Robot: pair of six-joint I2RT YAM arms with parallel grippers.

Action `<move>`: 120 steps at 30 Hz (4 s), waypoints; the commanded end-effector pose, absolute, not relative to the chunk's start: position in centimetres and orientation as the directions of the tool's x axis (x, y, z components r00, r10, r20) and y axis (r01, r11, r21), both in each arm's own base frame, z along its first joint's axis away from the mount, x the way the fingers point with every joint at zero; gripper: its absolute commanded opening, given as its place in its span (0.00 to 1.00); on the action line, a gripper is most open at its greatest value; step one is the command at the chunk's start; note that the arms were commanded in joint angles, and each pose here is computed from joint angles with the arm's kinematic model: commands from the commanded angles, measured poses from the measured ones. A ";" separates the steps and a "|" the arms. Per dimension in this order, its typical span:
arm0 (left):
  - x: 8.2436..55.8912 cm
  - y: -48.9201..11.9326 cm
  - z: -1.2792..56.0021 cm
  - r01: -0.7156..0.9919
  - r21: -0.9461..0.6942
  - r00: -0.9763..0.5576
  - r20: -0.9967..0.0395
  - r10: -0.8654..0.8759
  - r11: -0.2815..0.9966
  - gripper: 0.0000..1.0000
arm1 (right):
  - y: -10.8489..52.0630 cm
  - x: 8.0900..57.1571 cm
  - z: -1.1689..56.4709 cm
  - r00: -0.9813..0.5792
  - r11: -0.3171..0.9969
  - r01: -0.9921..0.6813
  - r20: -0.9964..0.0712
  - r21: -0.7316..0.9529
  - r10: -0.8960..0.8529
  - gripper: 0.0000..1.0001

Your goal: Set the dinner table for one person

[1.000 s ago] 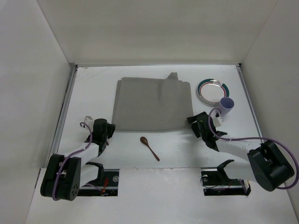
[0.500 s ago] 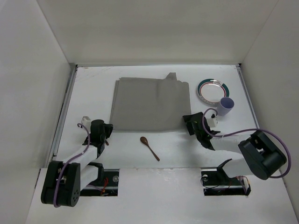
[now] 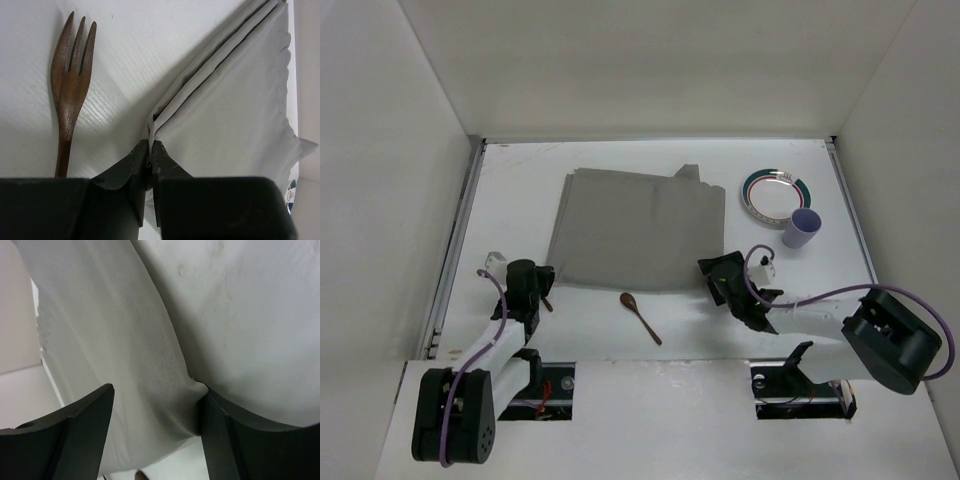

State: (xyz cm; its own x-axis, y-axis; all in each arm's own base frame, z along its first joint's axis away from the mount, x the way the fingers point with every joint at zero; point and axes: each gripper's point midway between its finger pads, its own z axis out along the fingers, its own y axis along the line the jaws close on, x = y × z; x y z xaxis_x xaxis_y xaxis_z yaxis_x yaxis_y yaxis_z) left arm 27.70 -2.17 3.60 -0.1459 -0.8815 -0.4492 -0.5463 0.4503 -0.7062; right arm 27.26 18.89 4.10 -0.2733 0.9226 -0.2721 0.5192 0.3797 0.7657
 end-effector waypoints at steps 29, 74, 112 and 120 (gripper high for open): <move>26.9 -2.7 3.7 -0.522 -0.707 -0.185 -0.453 -0.872 0.477 0.04 | 15.1 22.9 -1.6 -0.348 0.551 0.643 -0.438 0.532 0.829 0.17; 44.8 -0.7 47.9 0.067 -0.878 0.291 -0.437 -0.851 0.473 0.00 | 12.3 47.4 47.8 -0.100 0.741 -0.162 -0.758 0.651 0.644 0.00; 25.9 -0.4 10.2 -0.427 -0.773 -0.086 -0.481 -0.873 0.468 0.39 | 13.1 29.1 7.9 -0.534 0.762 0.236 -0.574 0.603 0.620 0.63; 32.7 -4.7 14.0 -0.394 -0.573 -0.230 -0.695 -0.681 0.718 0.43 | 11.1 33.8 13.1 -0.419 0.827 0.211 -0.716 0.521 0.558 0.54</move>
